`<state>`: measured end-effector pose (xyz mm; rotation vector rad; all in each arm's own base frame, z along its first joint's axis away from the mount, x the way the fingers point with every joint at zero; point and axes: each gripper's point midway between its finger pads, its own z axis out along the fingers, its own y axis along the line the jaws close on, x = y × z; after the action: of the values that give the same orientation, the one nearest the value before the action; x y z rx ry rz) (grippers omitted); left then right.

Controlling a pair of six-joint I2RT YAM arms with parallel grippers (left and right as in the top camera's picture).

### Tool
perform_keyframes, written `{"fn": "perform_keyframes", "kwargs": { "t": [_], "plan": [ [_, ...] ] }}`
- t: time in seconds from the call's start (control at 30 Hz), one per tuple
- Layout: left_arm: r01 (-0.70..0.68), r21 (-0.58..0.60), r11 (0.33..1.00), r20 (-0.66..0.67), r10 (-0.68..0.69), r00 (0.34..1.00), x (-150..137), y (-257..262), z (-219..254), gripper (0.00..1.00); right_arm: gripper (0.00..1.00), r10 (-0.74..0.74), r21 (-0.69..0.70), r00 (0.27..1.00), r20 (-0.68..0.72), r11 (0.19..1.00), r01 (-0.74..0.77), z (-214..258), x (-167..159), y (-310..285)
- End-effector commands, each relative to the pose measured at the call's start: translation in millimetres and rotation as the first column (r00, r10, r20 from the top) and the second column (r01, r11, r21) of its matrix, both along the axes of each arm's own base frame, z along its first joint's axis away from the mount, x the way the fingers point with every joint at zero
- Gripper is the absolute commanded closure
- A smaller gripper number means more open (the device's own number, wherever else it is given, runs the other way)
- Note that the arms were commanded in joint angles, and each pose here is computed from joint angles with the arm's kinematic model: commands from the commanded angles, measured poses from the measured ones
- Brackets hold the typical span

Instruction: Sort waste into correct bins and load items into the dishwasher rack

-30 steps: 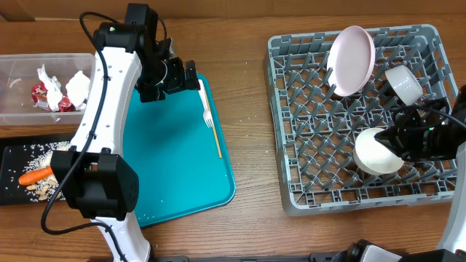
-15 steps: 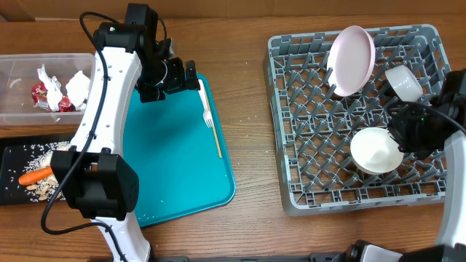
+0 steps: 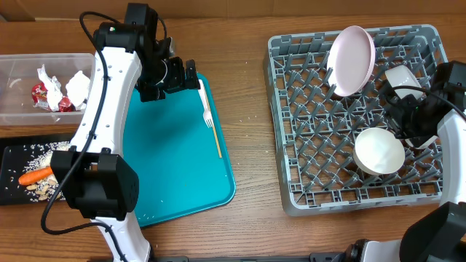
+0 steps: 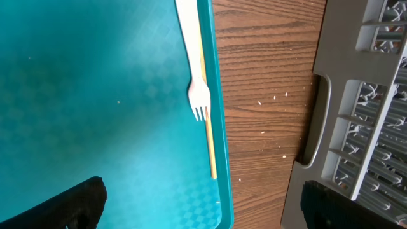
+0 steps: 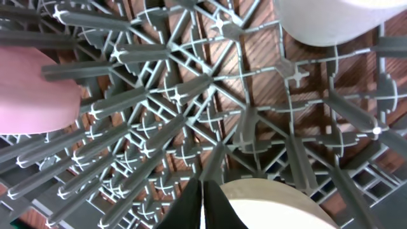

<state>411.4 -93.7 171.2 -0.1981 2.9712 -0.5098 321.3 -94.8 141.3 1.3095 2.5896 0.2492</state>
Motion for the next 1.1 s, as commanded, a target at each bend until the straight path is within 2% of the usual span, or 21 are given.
{"fn": "perform_keyframes", "kwargs": {
  "t": [0.0,0.2,0.57,0.77,1.07],
  "plan": [
    [-0.005,0.004,1.0,0.035,0.005,0.999,0,0,12,0.0,0.94,-0.009,-0.003,1.0,-0.016,1.0,0.009,-4,0,-1],
    [-0.005,0.004,1.0,0.035,0.005,0.999,0,1,12,0.0,0.96,-0.004,0.004,0.999,-0.037,1.0,0.005,-6,-2,-1],
    [-0.006,0.003,1.0,0.045,0.006,0.999,3,0,13,0.0,0.96,0.031,-0.032,0.999,0.029,0.999,-0.03,52,-5,0],
    [-0.006,0.003,1.0,0.05,0.006,0.999,4,0,13,0.0,0.96,0.043,0.002,0.998,-0.055,0.999,-0.043,40,-23,11],
    [-0.006,0.002,1.0,0.051,0.006,0.999,4,0,13,0.0,0.95,0.079,0.011,0.994,-0.071,0.997,-0.079,0,-18,24]
  ]
}}
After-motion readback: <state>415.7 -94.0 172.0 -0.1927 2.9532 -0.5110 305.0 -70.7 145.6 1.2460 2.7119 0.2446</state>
